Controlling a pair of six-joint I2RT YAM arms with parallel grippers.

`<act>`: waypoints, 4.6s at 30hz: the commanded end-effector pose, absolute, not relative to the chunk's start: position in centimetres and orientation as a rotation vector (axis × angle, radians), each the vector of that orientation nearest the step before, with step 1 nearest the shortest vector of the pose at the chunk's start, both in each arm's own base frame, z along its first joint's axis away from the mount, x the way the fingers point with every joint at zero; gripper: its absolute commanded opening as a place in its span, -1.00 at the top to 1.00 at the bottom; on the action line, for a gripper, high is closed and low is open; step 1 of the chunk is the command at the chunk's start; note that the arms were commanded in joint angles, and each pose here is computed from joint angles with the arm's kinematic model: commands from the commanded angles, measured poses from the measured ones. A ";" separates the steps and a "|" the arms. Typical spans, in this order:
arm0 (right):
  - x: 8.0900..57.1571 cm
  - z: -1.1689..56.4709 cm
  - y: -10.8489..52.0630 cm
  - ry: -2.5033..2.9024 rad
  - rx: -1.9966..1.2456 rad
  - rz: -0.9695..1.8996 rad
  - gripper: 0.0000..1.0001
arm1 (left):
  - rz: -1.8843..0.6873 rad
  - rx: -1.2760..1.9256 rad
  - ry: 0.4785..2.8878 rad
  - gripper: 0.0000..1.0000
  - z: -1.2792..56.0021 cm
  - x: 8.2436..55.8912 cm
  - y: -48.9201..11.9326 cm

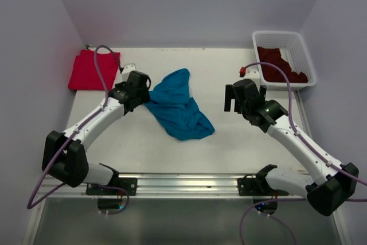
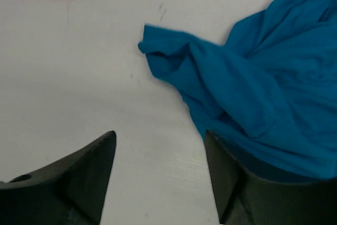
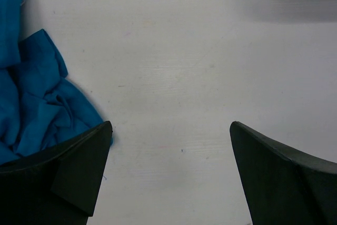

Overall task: Fold and stack the t-shirts
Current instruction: Flatten the tshirt out

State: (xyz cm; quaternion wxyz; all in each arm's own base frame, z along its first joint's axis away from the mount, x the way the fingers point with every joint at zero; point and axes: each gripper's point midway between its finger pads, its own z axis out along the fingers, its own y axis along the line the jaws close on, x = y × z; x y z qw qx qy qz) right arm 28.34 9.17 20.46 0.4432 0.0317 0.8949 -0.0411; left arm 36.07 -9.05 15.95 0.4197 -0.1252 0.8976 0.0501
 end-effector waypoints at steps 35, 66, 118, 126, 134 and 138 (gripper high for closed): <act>29.1 19.5 11.5 2.259 0.039 -0.005 -0.97 | 0.072 0.447 2.263 0.98 8.8 42.6 -18.0; 29.1 17.9 12.2 2.297 0.005 0.014 -0.97 | -0.115 -0.779 2.003 -1.00 15.3 38.5 -2.7; 28.6 17.5 11.8 2.292 0.015 0.017 -0.97 | 0.023 0.322 2.117 1.00 21.5 45.3 -15.6; 29.1 17.4 12.3 2.287 0.017 0.032 -0.97 | -0.154 0.383 1.913 1.00 32.0 42.5 -17.0; 29.4 17.4 12.1 2.280 0.022 0.006 -0.97 | -0.203 0.392 1.916 1.00 36.9 38.0 -16.5; 29.7 17.3 11.9 2.280 0.015 -0.022 -0.97 | -0.208 0.327 2.204 1.00 29.1 33.2 -14.8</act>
